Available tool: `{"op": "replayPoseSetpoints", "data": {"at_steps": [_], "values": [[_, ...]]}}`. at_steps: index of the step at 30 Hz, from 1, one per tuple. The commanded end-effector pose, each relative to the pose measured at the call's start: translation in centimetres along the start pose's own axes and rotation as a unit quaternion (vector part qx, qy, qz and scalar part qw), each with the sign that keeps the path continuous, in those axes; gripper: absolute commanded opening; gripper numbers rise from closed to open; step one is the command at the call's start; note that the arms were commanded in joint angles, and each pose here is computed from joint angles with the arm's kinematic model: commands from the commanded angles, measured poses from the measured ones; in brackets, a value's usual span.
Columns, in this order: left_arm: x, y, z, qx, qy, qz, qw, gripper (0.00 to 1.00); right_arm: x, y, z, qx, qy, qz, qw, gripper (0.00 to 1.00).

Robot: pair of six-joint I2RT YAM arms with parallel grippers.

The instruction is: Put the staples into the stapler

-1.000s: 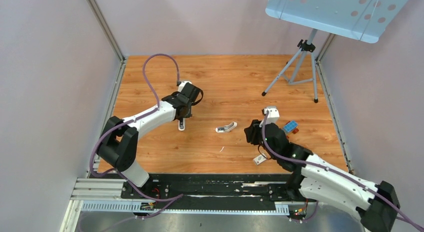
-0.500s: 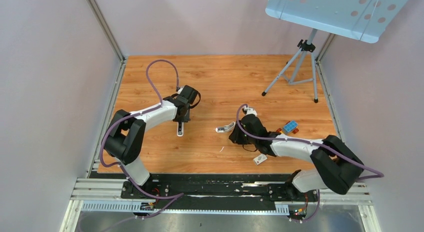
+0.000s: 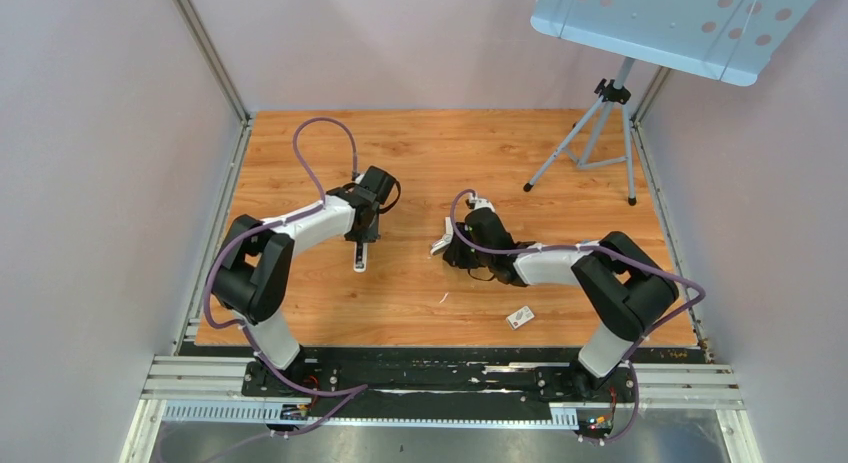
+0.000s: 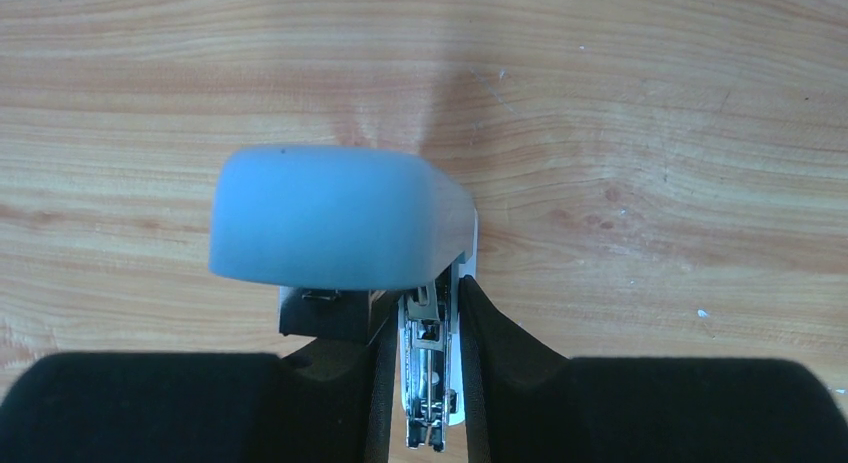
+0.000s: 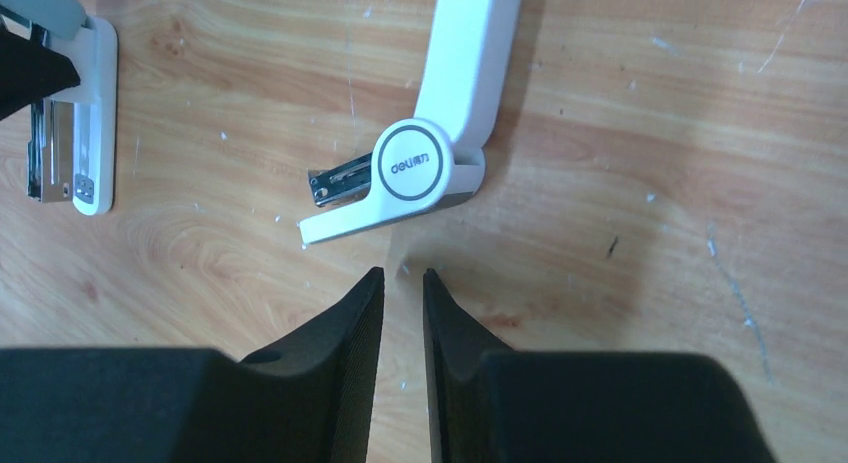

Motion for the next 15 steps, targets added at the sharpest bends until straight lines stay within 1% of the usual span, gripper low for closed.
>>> {"op": "replayPoseSetpoints", "data": {"at_steps": [1,5,8,9,12,15], "values": [[-0.1,1.4,1.5,-0.011,0.006,-0.018,1.000,0.06,-0.5,0.9,0.7,0.003,0.007,-0.026,1.000,0.23],[-0.3,1.9,1.6,-0.016,0.003,-0.024,1.000,0.06,-0.6,0.9,-0.2,0.009,0.005,-0.042,0.999,0.23],[-0.4,2.3,1.9,-0.018,0.000,-0.024,1.000,0.11,0.0,1.6,-1.1,0.000,0.004,-0.038,0.999,0.23],[-0.4,2.3,2.0,-0.015,-0.004,-0.025,1.000,0.13,0.1,1.9,-1.4,-0.004,-0.004,-0.026,1.000,0.24],[-0.6,2.6,2.1,-0.010,-0.014,-0.032,0.999,0.18,0.6,2.7,-1.9,-0.014,-0.029,0.020,0.999,0.34],[-0.8,2.6,2.1,-0.009,-0.026,-0.037,0.999,0.25,1.0,2.7,-1.8,-0.015,-0.031,0.069,0.997,0.40]]}}
Point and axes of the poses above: each gripper's point midway between its finger pads, its own z axis out along the fingers, its own x axis along the line the jaws close on, y = z × x, the point moved 8 cm from there along -z, back along the fingers, and after that the axes turned 5 degrees about z, right-handed, at the moved point
